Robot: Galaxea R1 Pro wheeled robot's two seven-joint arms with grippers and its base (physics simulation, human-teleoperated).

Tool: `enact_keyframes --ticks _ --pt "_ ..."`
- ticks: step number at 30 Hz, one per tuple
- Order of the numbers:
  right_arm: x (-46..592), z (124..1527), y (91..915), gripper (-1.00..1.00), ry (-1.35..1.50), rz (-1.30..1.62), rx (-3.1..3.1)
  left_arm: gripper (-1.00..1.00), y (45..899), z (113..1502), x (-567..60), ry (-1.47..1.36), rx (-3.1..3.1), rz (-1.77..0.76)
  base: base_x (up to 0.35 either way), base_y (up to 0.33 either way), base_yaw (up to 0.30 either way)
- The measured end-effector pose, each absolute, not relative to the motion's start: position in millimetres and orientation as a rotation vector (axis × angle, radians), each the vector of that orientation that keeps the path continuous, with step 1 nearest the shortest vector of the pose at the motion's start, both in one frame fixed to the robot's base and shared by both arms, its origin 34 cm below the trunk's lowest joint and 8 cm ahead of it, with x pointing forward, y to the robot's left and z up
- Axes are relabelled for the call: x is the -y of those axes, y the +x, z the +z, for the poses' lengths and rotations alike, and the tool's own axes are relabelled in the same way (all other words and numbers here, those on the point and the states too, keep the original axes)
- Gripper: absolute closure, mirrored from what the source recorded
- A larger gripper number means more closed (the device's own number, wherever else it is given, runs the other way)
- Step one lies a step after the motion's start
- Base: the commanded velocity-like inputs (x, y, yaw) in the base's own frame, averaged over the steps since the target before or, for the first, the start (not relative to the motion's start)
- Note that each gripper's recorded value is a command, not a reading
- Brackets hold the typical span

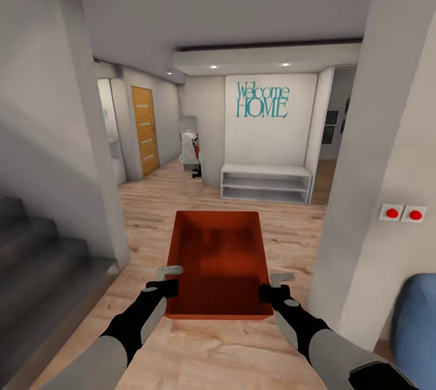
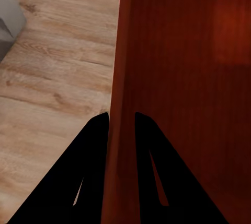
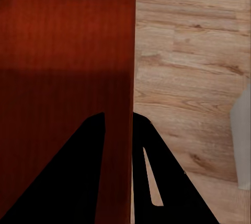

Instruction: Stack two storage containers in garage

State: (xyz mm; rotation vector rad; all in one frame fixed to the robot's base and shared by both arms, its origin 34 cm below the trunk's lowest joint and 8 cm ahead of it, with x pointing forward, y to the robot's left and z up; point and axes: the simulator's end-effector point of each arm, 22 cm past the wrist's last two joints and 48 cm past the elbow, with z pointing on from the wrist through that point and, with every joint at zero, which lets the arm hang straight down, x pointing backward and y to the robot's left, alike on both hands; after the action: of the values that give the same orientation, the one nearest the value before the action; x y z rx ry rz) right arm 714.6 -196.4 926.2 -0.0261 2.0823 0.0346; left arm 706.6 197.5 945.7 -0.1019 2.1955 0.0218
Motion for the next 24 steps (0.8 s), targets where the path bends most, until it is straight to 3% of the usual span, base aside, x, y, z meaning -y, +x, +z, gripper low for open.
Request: enact_keyframes --ticks 24 --pt "196.0 926.5 714.7 1.00 -0.026 0.033 -2.082 1.00 706.8 946.0 -198.0 -0.102 -2.195 0.022 0.323 0.000 0.000"
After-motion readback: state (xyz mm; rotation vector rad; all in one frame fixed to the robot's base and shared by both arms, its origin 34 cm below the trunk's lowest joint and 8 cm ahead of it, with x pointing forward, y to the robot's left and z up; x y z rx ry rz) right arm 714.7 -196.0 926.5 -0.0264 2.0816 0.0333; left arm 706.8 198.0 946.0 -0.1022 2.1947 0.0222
